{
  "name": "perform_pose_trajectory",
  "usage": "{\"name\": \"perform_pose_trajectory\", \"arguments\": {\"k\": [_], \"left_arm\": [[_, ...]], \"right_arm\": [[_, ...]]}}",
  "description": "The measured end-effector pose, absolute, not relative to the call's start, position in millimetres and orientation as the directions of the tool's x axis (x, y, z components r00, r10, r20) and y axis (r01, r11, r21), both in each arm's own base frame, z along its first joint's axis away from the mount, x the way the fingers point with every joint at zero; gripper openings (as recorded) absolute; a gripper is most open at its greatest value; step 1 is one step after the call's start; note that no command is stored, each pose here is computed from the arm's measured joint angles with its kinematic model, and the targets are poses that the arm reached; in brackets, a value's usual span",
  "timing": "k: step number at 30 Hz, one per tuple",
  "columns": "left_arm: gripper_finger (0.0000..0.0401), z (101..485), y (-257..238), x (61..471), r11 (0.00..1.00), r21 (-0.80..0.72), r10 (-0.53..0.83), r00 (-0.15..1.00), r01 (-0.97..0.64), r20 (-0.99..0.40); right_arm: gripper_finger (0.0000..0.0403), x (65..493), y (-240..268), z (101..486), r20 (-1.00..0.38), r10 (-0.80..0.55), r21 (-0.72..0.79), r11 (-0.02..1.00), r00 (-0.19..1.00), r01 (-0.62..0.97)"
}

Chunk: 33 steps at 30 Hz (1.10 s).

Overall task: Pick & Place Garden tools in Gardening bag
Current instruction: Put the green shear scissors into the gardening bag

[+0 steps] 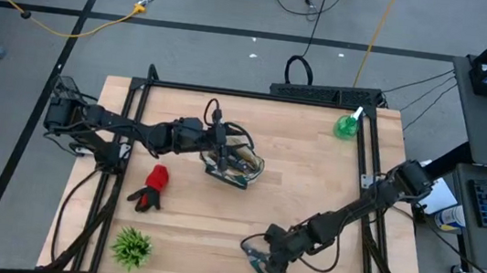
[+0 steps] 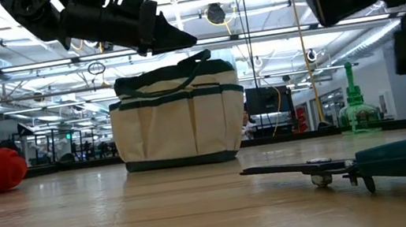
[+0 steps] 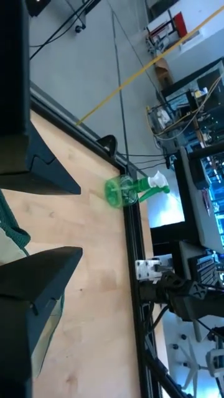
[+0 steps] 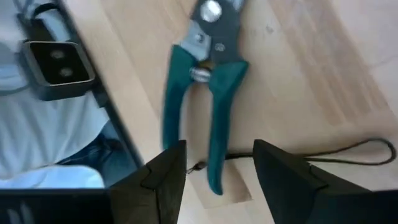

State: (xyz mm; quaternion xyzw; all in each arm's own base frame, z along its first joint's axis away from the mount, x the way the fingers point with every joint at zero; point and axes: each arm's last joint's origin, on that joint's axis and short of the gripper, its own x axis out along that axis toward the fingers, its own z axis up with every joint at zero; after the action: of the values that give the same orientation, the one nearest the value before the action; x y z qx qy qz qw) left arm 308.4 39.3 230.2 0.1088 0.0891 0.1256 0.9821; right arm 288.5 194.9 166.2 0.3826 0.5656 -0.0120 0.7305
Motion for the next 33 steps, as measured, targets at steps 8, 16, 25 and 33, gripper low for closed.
{"name": "perform_pose_trajectory", "arguments": {"k": [8, 16, 25, 33], "left_arm": [[0.0152, 224.6, 41.4, 307.1, 0.950, 0.221, 0.264, 0.943, -0.218, -0.205], [0.0152, 217.6, 41.0, 305.4, 0.957, 0.203, 0.260, 0.925, -0.208, -0.277], [0.0152, 213.3, 40.8, 304.1, 0.959, 0.203, 0.258, 0.911, -0.200, -0.321], [0.0152, 213.1, 40.8, 304.1, 0.958, 0.208, 0.258, 0.911, -0.198, -0.322]], "right_arm": [[0.0178, 291.0, 203.5, 146.9, -0.854, 0.353, 0.505, 0.740, 0.383, 0.444], [0.0178, 294.0, 204.8, 137.0, -0.862, 0.323, 0.467, 0.806, 0.391, 0.363], [0.0148, 296.1, 198.6, 132.4, -0.867, 0.132, 0.276, 0.930, 0.481, 0.242], [0.0082, 295.2, 196.0, 130.9, -0.874, 0.095, 0.182, 0.973, 0.477, 0.139]]}}
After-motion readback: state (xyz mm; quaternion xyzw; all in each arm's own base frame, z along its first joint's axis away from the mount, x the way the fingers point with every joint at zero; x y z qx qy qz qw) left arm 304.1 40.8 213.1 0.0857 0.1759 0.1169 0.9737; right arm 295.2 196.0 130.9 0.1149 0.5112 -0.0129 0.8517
